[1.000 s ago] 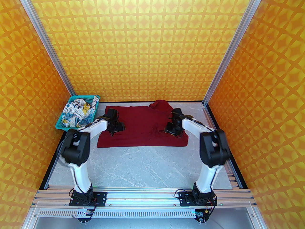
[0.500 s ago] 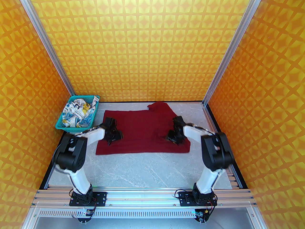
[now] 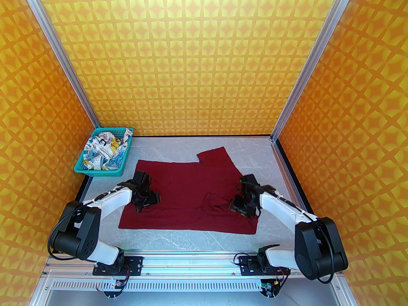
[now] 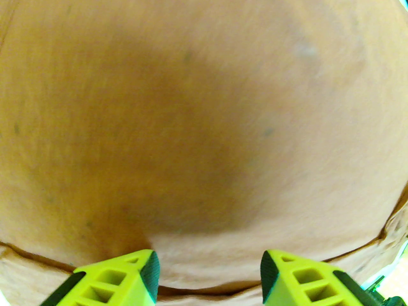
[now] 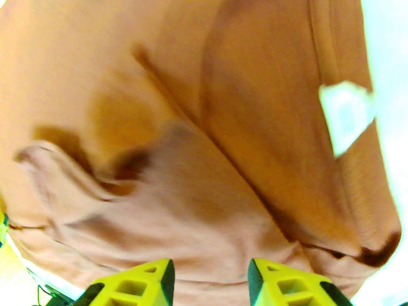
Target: Fold and stack the mixed laundry pile
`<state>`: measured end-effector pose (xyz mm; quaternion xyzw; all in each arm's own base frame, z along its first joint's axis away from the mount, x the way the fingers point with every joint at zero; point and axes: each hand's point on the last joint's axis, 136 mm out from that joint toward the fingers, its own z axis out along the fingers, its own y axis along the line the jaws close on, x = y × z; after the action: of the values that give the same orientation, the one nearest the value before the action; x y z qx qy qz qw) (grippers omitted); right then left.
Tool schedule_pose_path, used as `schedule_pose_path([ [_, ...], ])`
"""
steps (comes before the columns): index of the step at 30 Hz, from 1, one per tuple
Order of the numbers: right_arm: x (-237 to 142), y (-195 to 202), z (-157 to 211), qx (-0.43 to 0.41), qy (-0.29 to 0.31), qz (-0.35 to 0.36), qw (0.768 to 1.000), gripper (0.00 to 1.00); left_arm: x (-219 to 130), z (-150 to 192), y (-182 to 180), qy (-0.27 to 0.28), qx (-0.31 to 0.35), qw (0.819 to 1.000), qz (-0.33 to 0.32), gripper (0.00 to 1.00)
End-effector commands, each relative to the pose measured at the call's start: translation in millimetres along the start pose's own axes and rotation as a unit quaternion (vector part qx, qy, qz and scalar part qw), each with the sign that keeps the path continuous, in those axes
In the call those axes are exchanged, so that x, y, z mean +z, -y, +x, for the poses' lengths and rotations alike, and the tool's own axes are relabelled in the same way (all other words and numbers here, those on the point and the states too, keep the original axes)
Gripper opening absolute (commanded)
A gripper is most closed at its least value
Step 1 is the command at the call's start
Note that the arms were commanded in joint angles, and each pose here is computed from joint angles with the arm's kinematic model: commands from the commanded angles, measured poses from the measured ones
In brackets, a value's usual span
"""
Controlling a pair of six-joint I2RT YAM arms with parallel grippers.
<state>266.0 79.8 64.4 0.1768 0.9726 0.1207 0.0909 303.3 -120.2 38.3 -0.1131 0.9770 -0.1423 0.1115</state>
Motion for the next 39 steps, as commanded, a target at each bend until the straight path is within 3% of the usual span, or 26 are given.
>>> schedule_pose_path([
  [1,-5,-19,-48,-0.017,0.046,0.006,0.999,0.43,1,-38,18,0.024,0.02,0.999,-0.007,0.56],
  [9,48,-32,-103,-0.008,0.033,0.015,0.999,0.41,43,-76,12,0.016,0.005,0.999,-0.033,0.55],
  [15,62,4,-106,0.023,0.01,0.046,0.999,0.42,49,-59,-11,-0.001,-0.025,0.999,-0.048,0.55],
  [21,45,16,-109,0.02,0.017,0.045,0.999,0.43,27,-41,-16,0.009,-0.038,0.998,-0.042,0.57],
  [24,26,3,-124,0.005,0.042,0.028,0.999,0.45,10,-61,-7,0.031,-0.026,0.999,-0.036,0.58],
  [29,3,-31,-162,-0.043,0.087,-0.021,0.995,0.45,-4,-122,2,0.075,-0.019,0.996,-0.035,0.58],
  [33,21,-54,-174,-0.067,0.073,-0.041,0.994,0.44,9,-158,-9,0.079,-0.027,0.995,-0.051,0.58],
  [39,56,-59,-180,-0.041,0.043,-0.039,0.998,0.43,36,-183,-24,0.065,-0.043,0.995,-0.064,0.57],
])
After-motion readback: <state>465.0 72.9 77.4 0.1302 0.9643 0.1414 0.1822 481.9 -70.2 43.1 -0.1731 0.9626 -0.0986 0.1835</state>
